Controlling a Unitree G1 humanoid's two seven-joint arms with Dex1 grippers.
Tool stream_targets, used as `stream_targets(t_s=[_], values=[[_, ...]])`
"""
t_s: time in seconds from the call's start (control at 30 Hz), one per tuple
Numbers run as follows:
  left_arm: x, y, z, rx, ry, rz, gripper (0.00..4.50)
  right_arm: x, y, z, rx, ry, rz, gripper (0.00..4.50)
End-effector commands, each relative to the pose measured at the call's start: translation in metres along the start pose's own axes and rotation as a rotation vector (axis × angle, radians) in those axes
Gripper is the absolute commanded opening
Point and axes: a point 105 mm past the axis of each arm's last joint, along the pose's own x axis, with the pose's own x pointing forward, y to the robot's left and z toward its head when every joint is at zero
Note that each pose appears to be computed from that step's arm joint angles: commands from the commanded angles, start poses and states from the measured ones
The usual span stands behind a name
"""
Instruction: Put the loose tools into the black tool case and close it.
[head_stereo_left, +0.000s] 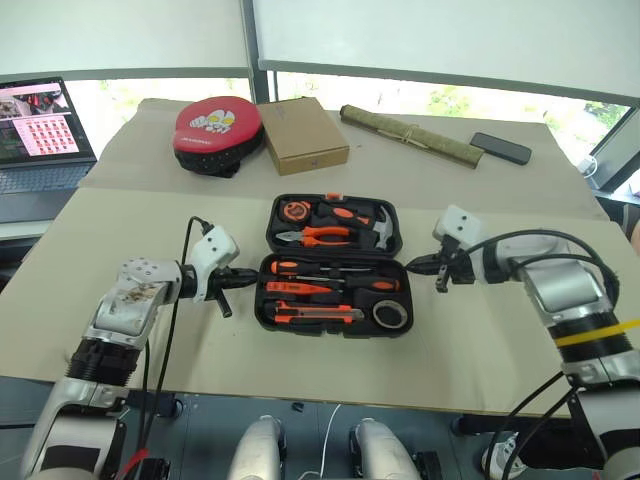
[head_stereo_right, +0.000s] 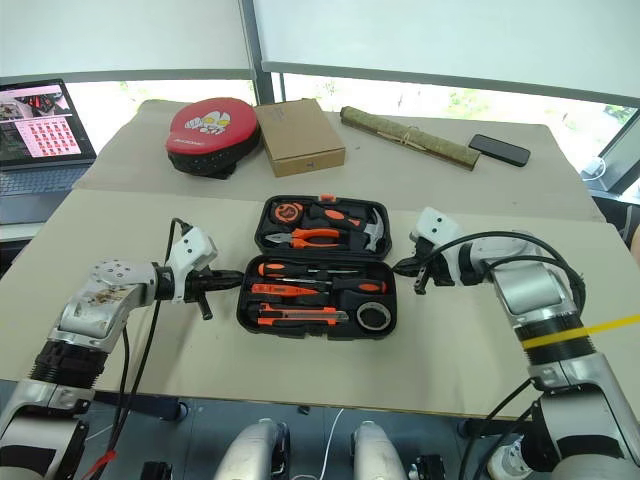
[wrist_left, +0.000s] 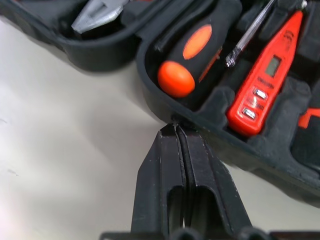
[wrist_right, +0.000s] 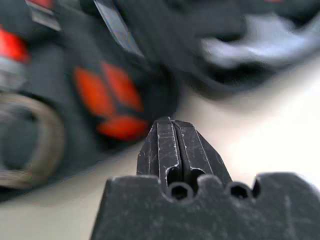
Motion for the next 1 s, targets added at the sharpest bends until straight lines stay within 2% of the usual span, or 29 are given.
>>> stream_targets(t_s=[0.03,0.13,0.23,0.3,0.47,0.7,0.83,1.0], values=[[-0.003,-0.038,0.011,0.032,-0.033,-0.195,0.09,-0.006,0.025,0.000,-0.018,-0.008,0.057,0.00],[-0.012,-0.050,0.007,0.022,-0.004,-0.239,0.09,-0.009,0.043,-0.009,0.005,0.003,0.079,0.00],[-0.022,-0.046,-0.006,0.034,0.056,-0.201,0.09,-0.015,0.062,-0.015,0.012,0.000,0.086,0.00],[-0.029,-0.037,-0.009,0.029,0.071,-0.158,0.09,-0.022,0.052,-0.011,0.026,-0.020,-0.001,0.00],[-0.032,-0.016,-0.007,0.047,0.076,-0.091,0.09,-0.045,-0.003,-0.001,0.075,-0.060,-0.256,0.00],[-0.018,-0.003,0.007,0.073,0.041,-0.078,0.09,-0.051,-0.061,-0.027,0.122,0.045,-0.435,0.00],[-0.009,-0.002,0.009,0.085,0.036,-0.084,0.09,-0.037,-0.067,-0.033,0.102,0.077,-0.408,0.00],[0.000,-0.001,0.016,0.098,0.011,-0.088,0.09,-0.012,-0.052,-0.021,0.063,0.046,-0.276,0.00]])
